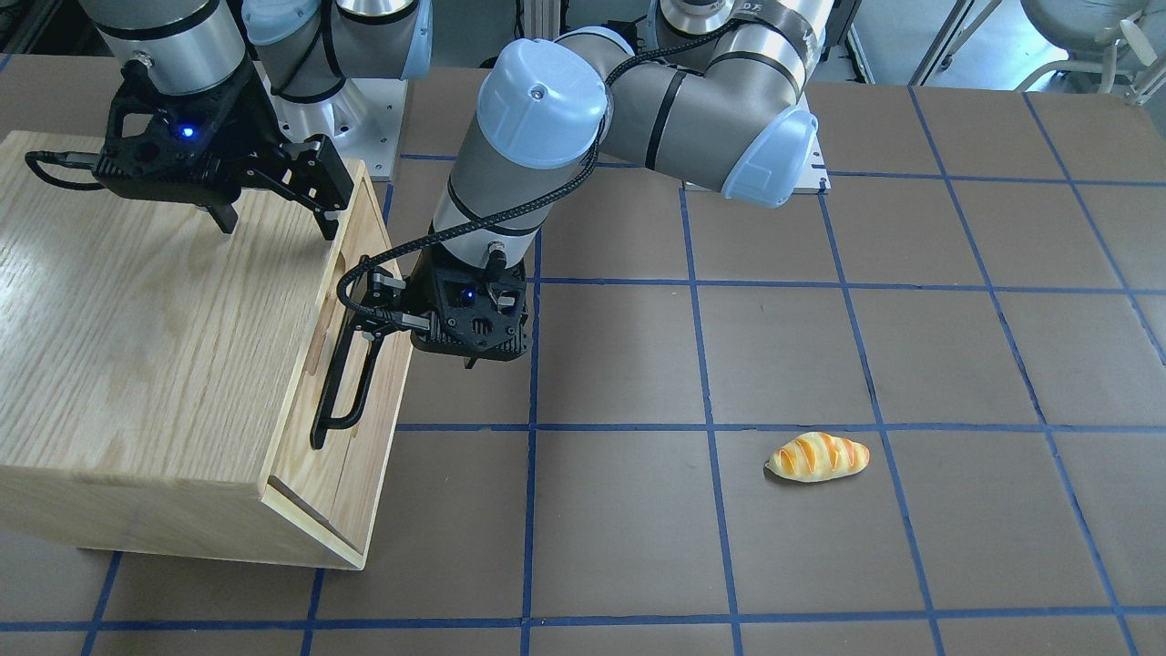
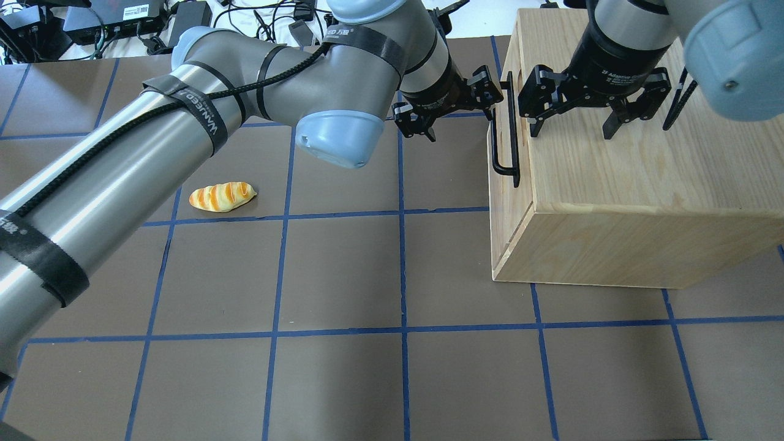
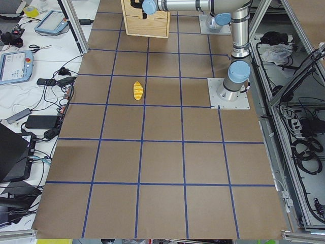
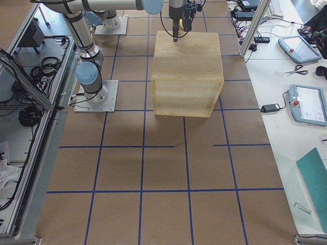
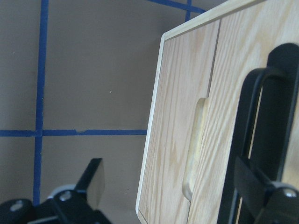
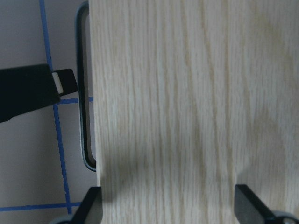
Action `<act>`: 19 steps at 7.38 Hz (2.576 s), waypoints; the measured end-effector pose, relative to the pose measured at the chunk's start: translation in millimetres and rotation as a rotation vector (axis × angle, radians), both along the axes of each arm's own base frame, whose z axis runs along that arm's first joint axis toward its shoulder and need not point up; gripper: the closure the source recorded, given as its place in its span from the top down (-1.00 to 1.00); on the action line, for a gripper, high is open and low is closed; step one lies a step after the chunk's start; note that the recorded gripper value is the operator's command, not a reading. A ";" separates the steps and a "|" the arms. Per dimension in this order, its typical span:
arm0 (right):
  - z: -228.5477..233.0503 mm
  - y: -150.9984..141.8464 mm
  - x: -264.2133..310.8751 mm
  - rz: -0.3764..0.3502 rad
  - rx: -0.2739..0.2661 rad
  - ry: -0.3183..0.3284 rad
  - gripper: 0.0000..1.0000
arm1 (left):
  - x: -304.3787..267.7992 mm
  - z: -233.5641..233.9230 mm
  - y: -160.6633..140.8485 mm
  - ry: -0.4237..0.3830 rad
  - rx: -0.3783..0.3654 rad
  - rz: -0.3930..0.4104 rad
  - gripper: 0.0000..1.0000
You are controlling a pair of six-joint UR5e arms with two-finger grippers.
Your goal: Open upper drawer
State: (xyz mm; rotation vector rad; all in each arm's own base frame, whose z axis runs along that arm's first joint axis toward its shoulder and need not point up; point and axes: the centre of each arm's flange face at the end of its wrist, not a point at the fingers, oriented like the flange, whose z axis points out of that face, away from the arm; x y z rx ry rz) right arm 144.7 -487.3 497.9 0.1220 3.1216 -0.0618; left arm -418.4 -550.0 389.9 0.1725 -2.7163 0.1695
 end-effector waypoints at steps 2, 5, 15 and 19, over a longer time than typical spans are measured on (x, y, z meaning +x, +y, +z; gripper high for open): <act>0.0 0.0 0.1 0.000 0.000 -0.001 1.00 | -7.8 -2.7 4.2 0.002 0.003 -0.013 1.00; 0.0 0.0 0.0 0.000 0.000 0.000 1.00 | -14.0 -4.0 7.1 0.004 -0.008 -0.036 1.00; 0.0 0.0 -0.1 0.000 0.000 0.000 1.00 | -17.6 -21.5 2.3 -0.002 0.005 -0.066 1.00; 0.0 0.0 0.0 0.000 0.000 0.000 1.00 | -12.0 -14.0 1.0 -0.030 -0.033 -0.090 1.00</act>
